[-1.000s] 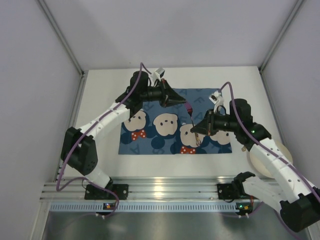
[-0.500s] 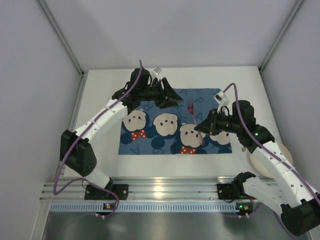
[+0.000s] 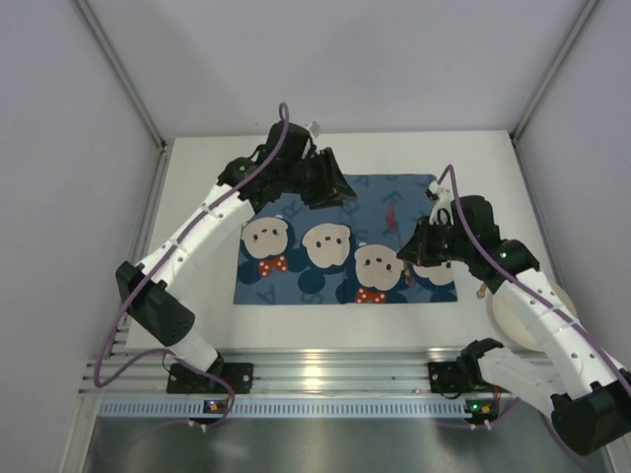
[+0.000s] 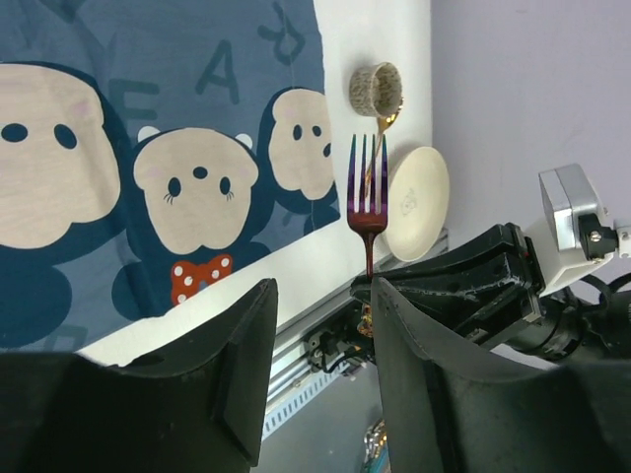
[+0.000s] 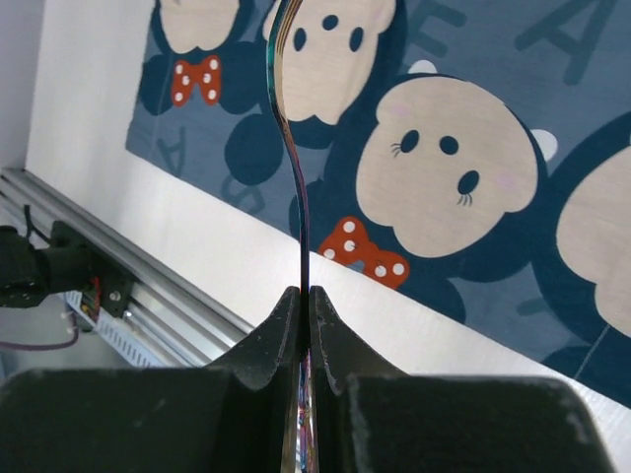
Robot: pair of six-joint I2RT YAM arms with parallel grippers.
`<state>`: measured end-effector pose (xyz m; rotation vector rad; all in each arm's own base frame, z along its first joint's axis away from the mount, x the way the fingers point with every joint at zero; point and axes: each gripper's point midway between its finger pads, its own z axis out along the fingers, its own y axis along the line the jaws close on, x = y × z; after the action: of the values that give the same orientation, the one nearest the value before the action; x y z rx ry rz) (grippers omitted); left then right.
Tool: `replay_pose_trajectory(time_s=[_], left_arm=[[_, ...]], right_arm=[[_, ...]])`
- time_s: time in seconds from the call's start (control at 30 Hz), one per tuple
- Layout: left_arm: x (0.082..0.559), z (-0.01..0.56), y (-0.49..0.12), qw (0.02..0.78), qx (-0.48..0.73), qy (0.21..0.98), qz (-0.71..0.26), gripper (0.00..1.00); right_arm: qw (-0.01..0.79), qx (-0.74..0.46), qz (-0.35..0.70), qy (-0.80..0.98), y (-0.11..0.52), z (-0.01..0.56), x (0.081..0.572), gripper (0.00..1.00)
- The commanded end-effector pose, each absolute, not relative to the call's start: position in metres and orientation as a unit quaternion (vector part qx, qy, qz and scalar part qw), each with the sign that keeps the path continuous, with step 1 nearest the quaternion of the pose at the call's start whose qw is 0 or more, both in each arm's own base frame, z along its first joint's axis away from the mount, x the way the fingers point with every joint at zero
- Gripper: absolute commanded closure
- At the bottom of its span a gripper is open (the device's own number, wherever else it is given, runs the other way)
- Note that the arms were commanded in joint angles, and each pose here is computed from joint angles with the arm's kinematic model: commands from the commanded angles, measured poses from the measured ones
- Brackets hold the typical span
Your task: Set the dinner table for one person
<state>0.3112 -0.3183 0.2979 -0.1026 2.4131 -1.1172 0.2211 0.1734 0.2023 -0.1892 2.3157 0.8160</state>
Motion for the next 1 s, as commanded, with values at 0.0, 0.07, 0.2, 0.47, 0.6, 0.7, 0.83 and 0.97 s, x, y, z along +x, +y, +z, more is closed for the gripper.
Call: replay_pose_trajectory(time_s=[0.0,0.07,0.2,0.47,0.6,0.7,0.83,0.97], left_arm=[[0.301,0.287,-0.328,0.237,-0.016,0.909,-0.343,0.52],[0.292,0.275,-0.339,0.229,-0.006,0.921,-0.316,0.53],[0.292,0.26,-0.368,0.224,0.005,0.933,-0.28,0.55],[0.292,0.243,-0.405,0.238,0.015,0.938,-0.25,0.47],[0.296,0.246,-0.411,0.25,0.006,0.935,-0.252,0.47],[0.295,0.258,-0.414,0.261,0.004,0.928,-0.267,0.48],[0.292,0.27,-0.414,0.264,-0.001,0.922,-0.281,0.5],[0.293,0.26,-0.411,0.264,0.0,0.927,-0.266,0.5]], right_arm=[[0.362,-0.077,0.274,0.888,0.163,0.216,0.231,1.0],[0.363,-0.079,0.259,0.892,0.16,0.215,0.231,1.0],[0.366,-0.082,0.228,0.899,0.157,0.216,0.232,1.0],[0.362,-0.089,0.223,0.901,0.163,0.215,0.228,1.0],[0.357,-0.092,0.219,0.903,0.165,0.211,0.227,1.0],[0.352,-0.092,0.212,0.907,0.165,0.206,0.227,1.0],[0.345,-0.093,0.203,0.912,0.165,0.2,0.227,1.0],[0.343,-0.097,0.203,0.912,0.168,0.201,0.228,1.0]])
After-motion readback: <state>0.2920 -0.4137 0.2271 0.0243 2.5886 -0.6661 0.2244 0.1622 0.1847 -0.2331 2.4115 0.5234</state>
